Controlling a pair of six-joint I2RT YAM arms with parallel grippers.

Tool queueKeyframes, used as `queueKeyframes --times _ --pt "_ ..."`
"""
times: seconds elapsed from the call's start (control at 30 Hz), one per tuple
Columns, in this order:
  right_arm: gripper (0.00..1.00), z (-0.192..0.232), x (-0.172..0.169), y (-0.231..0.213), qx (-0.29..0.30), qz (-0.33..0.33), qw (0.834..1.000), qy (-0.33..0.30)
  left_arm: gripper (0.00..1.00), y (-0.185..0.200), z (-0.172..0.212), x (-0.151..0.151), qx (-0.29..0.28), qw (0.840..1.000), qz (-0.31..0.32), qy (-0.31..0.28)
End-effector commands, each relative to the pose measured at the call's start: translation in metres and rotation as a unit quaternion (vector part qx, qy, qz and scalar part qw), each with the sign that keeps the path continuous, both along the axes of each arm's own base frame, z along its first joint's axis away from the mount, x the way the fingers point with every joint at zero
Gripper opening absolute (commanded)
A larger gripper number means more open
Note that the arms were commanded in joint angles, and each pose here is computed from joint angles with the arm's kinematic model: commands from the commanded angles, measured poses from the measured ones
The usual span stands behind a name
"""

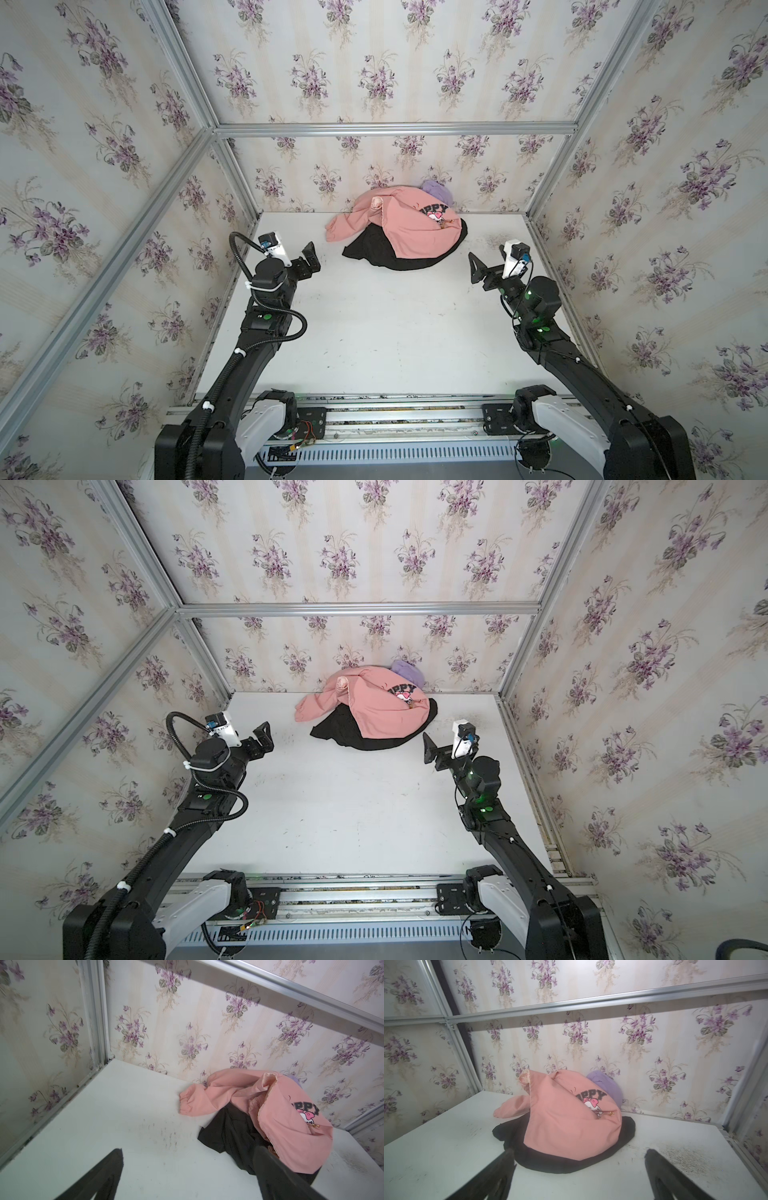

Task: Pick out a specific cloth from the pile
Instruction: 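Move both grippers forward toward the clothes pile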

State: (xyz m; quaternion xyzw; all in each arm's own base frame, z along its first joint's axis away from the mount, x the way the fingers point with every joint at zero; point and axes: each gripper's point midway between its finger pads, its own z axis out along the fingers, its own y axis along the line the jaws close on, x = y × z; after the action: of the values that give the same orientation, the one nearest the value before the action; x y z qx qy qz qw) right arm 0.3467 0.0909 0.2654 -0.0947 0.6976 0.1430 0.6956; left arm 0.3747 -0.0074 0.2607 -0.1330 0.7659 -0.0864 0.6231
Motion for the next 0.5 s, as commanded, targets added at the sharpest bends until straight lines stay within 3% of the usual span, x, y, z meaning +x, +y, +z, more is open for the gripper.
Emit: queueKeyframes --times 0.0,0.27,0.47 --pt "1.0 -0.007 0.006 0.012 -0.022 0.013 1.0 0.005 1.0 -0.013 -0.016 0.002 -0.057 0.997 -0.021 0.042" --pt "1.0 -0.067 0.03 0.033 -0.029 0.025 0.994 0.106 1.0 -0.046 -0.048 0.017 -0.123 0.983 -0.091 0.103" --pt "1.0 -0.112 0.043 0.031 -0.013 -0.028 0.975 0.219 1.0 -0.063 -0.076 0.033 -0.159 0.97 -0.099 0.152"
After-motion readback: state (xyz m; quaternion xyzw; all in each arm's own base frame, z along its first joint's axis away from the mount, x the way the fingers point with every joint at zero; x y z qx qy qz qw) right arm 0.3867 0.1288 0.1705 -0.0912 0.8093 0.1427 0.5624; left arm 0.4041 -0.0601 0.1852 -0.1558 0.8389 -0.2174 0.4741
